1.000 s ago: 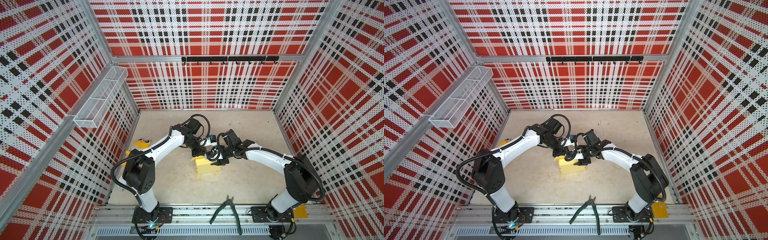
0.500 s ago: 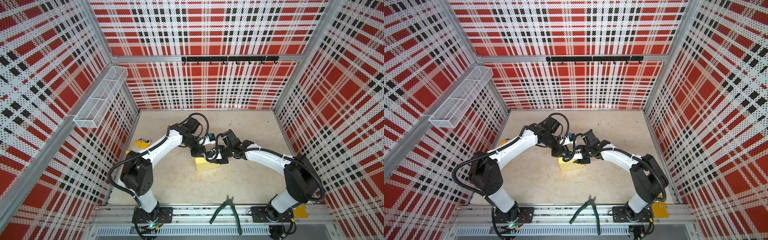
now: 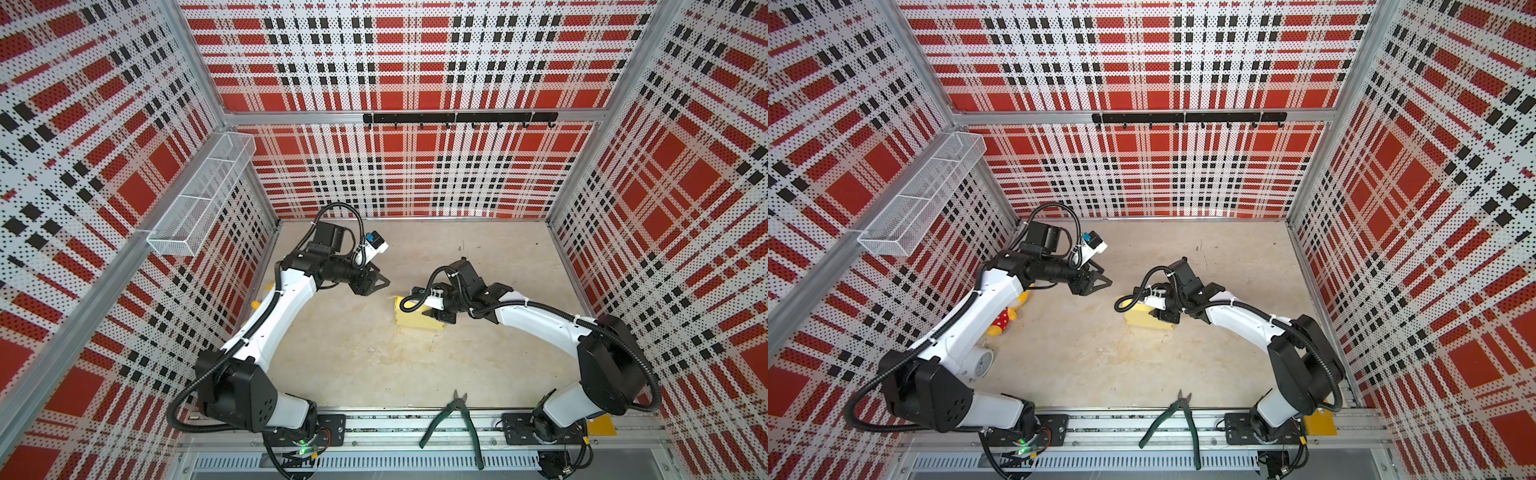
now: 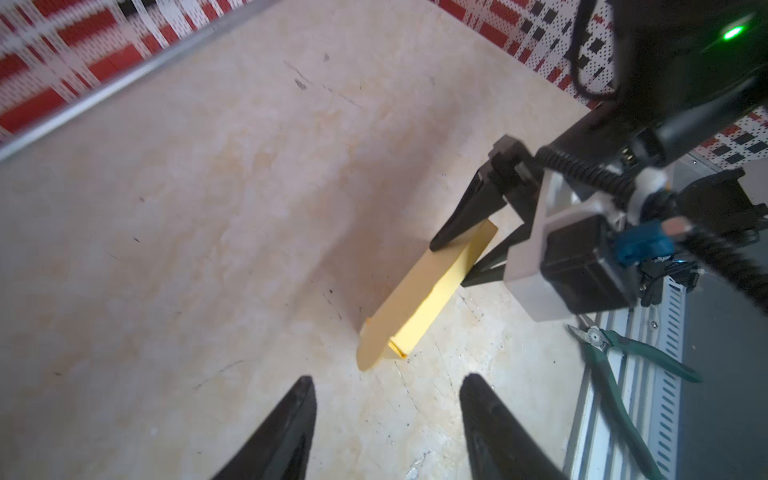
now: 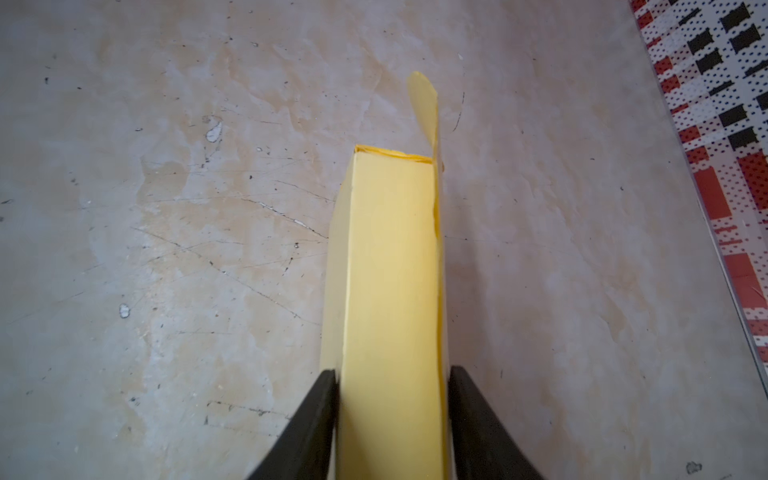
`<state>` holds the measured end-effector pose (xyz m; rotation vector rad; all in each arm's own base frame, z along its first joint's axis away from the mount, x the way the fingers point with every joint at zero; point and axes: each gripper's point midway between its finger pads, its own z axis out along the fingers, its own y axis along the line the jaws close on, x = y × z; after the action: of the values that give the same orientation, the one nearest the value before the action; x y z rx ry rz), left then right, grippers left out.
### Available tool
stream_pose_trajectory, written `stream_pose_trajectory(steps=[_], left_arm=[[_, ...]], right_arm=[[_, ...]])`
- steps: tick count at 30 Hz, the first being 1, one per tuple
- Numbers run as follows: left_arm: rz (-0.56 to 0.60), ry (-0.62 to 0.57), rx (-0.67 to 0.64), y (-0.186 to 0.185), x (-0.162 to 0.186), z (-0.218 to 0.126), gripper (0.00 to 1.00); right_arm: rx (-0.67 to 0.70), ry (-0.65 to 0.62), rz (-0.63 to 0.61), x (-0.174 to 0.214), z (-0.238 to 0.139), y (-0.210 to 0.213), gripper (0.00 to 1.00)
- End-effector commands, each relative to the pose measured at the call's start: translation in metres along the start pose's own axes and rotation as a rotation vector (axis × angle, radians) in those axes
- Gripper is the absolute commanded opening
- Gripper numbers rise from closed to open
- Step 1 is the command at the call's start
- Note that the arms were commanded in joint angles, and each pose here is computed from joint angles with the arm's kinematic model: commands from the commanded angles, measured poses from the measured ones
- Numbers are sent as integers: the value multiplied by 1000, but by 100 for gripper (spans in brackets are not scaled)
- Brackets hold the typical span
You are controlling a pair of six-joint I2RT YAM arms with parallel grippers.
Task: Fold the paper box
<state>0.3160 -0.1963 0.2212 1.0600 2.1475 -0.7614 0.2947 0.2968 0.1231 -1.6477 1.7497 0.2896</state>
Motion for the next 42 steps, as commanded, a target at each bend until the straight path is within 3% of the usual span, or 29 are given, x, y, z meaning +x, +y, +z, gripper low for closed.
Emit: stream_pose_trajectory(steps=[1, 9, 23, 33, 42], left_arm=[[-36, -23, -30, 13, 2, 10, 61], [-49, 13, -66, 29, 22, 32, 63], [-10, 80, -66, 23, 38, 64, 59], [-18, 116, -55, 18, 42, 79, 45], [-41, 111, -62, 19, 38, 80, 21]], right_arm=[[80, 4, 104, -8, 1, -5, 48], [108, -13, 277, 2, 12, -1, 49], [91, -41, 306, -2, 14, 2, 47], [109, -53, 320, -6, 12, -1, 46], [113, -45, 319, -5, 13, 0, 48]])
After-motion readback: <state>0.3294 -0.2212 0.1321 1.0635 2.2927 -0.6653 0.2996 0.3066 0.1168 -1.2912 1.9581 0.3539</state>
